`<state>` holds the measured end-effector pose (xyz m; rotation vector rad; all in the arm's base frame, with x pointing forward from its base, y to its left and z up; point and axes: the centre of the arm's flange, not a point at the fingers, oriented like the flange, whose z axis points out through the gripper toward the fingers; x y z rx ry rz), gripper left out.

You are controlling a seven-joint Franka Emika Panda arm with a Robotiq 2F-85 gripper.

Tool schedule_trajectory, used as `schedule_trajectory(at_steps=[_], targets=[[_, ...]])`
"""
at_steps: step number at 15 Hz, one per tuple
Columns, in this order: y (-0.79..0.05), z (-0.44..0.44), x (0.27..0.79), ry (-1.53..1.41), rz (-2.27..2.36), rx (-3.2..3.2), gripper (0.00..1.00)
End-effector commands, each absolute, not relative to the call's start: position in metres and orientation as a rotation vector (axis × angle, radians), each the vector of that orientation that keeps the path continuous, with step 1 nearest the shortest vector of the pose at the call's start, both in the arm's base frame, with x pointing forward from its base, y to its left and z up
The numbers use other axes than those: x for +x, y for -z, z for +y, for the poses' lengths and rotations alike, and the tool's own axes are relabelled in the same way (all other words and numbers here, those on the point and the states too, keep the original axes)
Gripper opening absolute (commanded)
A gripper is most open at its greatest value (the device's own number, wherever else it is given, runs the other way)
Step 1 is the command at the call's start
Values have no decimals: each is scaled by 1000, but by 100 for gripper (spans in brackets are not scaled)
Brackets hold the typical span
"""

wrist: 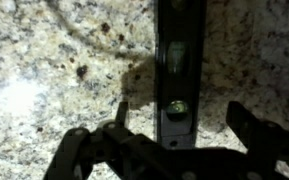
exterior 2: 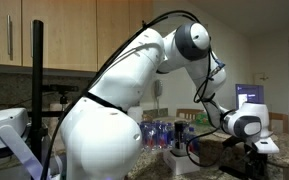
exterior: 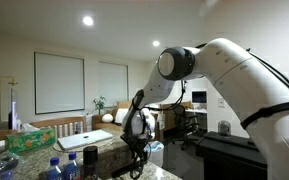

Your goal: Put the black object, the bottle with a black lid and the white tape on the counter top

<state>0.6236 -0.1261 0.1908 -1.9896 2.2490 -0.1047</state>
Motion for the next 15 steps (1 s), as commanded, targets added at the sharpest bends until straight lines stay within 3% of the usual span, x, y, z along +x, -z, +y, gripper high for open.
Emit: schedule_trajectory(at_steps=[1,5,15], targets=[[-267,-102,592,297,2185,-1942,100],[-336,-70,573,370,1966,-2015,100],[-430,177,521,-170,1445,-2521,100]])
